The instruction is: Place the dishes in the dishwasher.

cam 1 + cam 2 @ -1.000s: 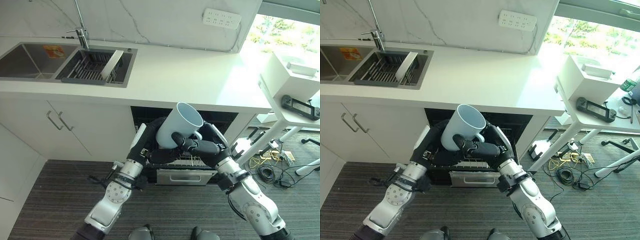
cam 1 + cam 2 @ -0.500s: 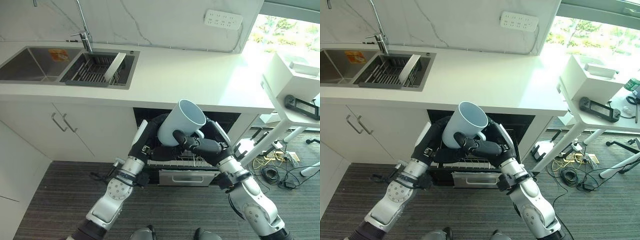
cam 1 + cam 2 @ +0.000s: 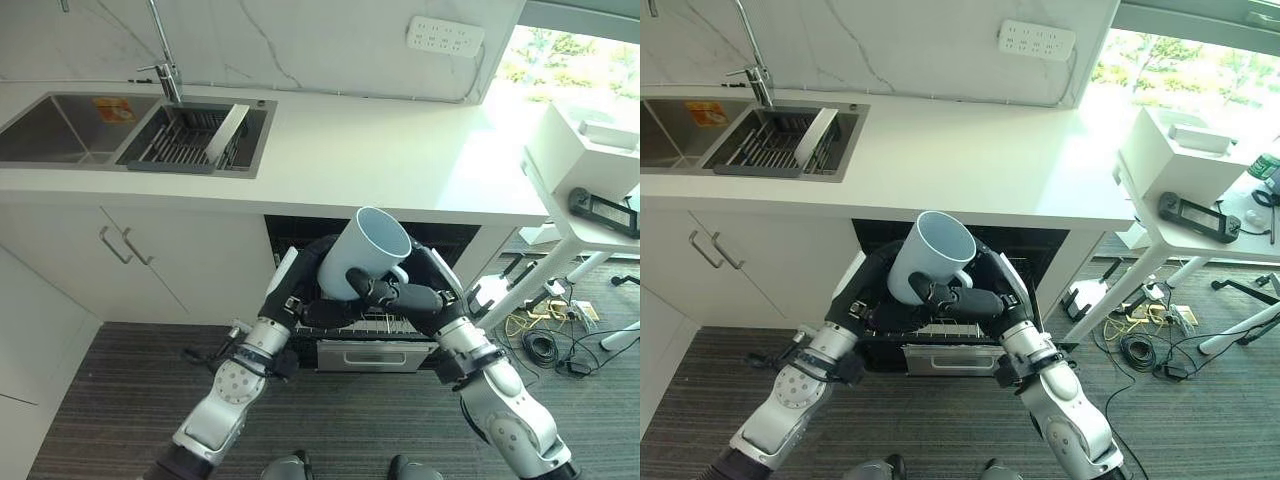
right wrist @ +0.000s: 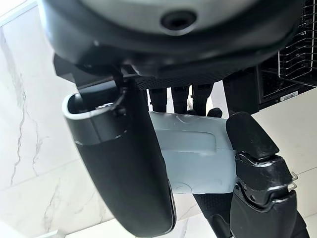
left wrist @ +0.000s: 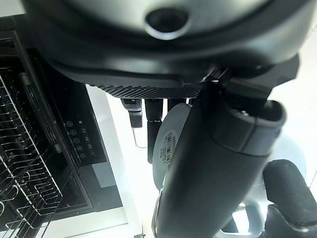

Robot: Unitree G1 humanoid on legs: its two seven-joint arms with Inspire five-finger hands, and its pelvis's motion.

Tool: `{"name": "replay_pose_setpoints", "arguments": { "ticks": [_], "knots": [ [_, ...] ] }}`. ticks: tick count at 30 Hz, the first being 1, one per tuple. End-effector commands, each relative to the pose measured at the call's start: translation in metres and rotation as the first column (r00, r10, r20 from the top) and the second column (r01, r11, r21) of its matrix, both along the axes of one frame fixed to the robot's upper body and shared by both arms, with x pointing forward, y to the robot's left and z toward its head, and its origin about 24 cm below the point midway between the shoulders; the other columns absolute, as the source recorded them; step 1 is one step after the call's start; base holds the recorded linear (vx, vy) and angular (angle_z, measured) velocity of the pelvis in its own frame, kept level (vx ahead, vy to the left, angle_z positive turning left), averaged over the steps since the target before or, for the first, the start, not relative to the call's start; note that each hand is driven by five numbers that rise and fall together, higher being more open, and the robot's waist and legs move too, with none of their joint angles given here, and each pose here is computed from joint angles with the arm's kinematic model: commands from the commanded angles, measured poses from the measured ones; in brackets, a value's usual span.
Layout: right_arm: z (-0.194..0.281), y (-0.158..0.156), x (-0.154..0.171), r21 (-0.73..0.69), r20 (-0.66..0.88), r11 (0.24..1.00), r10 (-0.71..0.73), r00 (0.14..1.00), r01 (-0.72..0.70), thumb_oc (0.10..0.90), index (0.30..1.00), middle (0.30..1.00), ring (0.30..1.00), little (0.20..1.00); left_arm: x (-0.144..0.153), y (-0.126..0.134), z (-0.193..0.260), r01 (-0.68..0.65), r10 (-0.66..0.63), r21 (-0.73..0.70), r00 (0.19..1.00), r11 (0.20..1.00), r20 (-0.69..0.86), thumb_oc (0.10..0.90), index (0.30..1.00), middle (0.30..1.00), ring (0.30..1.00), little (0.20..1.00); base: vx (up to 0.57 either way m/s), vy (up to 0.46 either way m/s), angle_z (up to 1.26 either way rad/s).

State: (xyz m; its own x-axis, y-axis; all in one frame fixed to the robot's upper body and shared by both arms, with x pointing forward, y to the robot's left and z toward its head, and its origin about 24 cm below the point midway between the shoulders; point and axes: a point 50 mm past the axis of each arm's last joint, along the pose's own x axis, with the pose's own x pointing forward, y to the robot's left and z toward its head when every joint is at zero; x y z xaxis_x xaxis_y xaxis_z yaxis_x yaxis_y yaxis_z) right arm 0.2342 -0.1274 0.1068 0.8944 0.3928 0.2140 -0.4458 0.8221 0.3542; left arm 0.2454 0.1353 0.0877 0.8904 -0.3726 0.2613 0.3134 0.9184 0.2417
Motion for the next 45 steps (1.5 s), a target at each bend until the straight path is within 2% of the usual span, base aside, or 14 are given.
{"name": "replay_pose_setpoints", "arguments": {
  "ticks": [1,11,16,21,25,33,45],
  "knots": [
    [0.075,-0.051,0.002,0.262,0.374,0.929,-0.348,0.86,0.262,0.4,0.3,0.3,0.3,0.3,0.002,0.033,0.028,-0.182,0.197,-0.117,0.971,0.976,0.132,0.8,0.9,0.9,0.9,0.9,0.0,0.0,0.0],
    [0.072,-0.071,-0.001,0.281,0.366,0.887,-0.452,0.814,0.366,0.4,0.3,0.3,0.3,0.3,0.002,0.066,0.023,-0.352,0.37,-0.159,0.924,0.922,0.101,0.8,0.9,0.9,0.9,0.9,0.0,0.0,0.0],
    [0.07,-0.079,-0.004,0.292,0.36,0.865,-0.494,0.791,0.407,0.4,0.3,0.3,0.3,0.3,-0.002,0.082,0.012,-0.444,0.458,-0.215,0.889,0.87,0.02,0.8,0.9,0.9,0.9,0.9,0.0,0.002,-0.01],
    [0.069,-0.085,-0.005,0.301,0.354,0.848,-0.524,0.774,0.436,0.4,0.3,0.3,0.3,0.3,-0.007,0.1,0.0,-0.558,0.564,-0.311,0.822,0.769,-0.082,0.8,0.9,0.9,0.9,0.9,0.0,0.0,0.0],
    [0.07,-0.091,-0.006,0.311,0.353,0.831,-0.552,0.756,0.461,0.4,0.3,0.3,0.3,0.3,-0.014,0.118,-0.008,-0.658,0.662,-0.386,0.735,0.646,-0.146,0.8,0.9,0.9,0.9,0.9,0.0,0.0,0.0],
    [0.072,-0.096,-0.007,0.315,0.347,0.814,-0.577,0.739,0.488,0.4,0.3,0.3,0.3,0.3,-0.021,0.132,-0.013,-0.719,0.729,-0.423,0.662,0.551,-0.175,0.8,0.9,0.9,0.9,0.9,0.0,0.0,0.0],
    [0.072,-0.102,-0.009,0.327,0.344,0.793,-0.607,0.717,0.514,0.4,0.3,0.3,0.3,0.3,-0.026,0.144,-0.015,-0.762,0.78,-0.423,0.6,0.49,-0.178,0.8,0.9,0.9,0.9,0.9,0.0,0.0,0.0]
  ]
}}
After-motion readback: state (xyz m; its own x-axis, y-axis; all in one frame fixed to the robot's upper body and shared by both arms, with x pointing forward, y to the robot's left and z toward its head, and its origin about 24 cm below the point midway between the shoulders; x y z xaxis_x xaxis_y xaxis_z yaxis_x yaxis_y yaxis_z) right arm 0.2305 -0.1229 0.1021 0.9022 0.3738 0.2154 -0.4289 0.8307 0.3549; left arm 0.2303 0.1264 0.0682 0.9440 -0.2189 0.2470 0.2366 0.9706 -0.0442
